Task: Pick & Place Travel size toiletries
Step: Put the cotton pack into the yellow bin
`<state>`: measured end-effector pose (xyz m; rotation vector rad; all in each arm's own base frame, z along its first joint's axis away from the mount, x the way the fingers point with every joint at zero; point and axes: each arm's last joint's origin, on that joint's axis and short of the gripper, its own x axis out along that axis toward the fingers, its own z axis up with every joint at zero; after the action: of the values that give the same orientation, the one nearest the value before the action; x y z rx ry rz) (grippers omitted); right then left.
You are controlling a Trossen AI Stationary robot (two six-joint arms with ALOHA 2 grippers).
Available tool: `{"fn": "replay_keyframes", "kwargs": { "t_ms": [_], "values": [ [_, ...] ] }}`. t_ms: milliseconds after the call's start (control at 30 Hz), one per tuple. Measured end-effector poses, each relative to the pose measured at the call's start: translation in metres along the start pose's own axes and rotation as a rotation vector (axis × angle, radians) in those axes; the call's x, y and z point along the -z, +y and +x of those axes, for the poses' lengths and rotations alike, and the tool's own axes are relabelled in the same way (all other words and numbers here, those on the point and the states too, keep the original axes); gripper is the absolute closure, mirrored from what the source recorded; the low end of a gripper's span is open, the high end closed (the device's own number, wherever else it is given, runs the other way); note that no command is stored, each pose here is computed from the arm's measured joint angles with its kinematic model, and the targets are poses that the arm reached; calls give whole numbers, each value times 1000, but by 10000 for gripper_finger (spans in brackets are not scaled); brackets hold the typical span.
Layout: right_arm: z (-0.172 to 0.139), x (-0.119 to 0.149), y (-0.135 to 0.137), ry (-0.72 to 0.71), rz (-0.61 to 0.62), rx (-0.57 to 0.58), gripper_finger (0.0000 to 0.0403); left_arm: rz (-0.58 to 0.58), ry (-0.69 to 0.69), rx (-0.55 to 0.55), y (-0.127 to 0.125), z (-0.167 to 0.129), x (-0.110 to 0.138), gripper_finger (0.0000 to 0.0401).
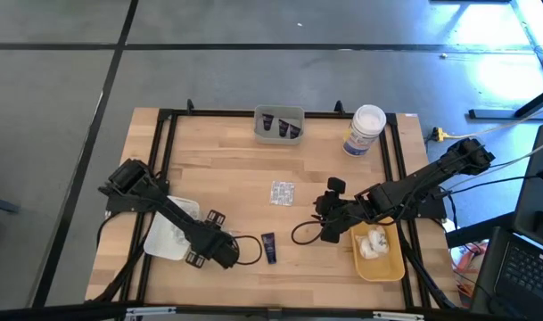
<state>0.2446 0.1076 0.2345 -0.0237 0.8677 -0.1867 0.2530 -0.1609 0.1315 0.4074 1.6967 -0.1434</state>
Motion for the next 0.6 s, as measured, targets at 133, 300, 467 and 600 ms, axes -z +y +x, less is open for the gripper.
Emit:
{"fn": "replay_keyframes", "kwargs": {
  "t_ms": [133, 300, 467, 600],
  "values": [
    [0, 0, 0, 0, 0, 0, 217, 0, -10, 2, 0, 0, -1, 247],
    [0, 0, 0, 0, 0, 0, 211, -2, -17, 7, 0, 0, -2, 273],
    [0, 0, 0, 0, 1, 0, 217, -2, -21, 11, 0, 0, -2, 303],
    [0, 0, 0, 0, 1, 0, 225, -5, -23, 18, -1, 0, -3, 328]
  ]
}}
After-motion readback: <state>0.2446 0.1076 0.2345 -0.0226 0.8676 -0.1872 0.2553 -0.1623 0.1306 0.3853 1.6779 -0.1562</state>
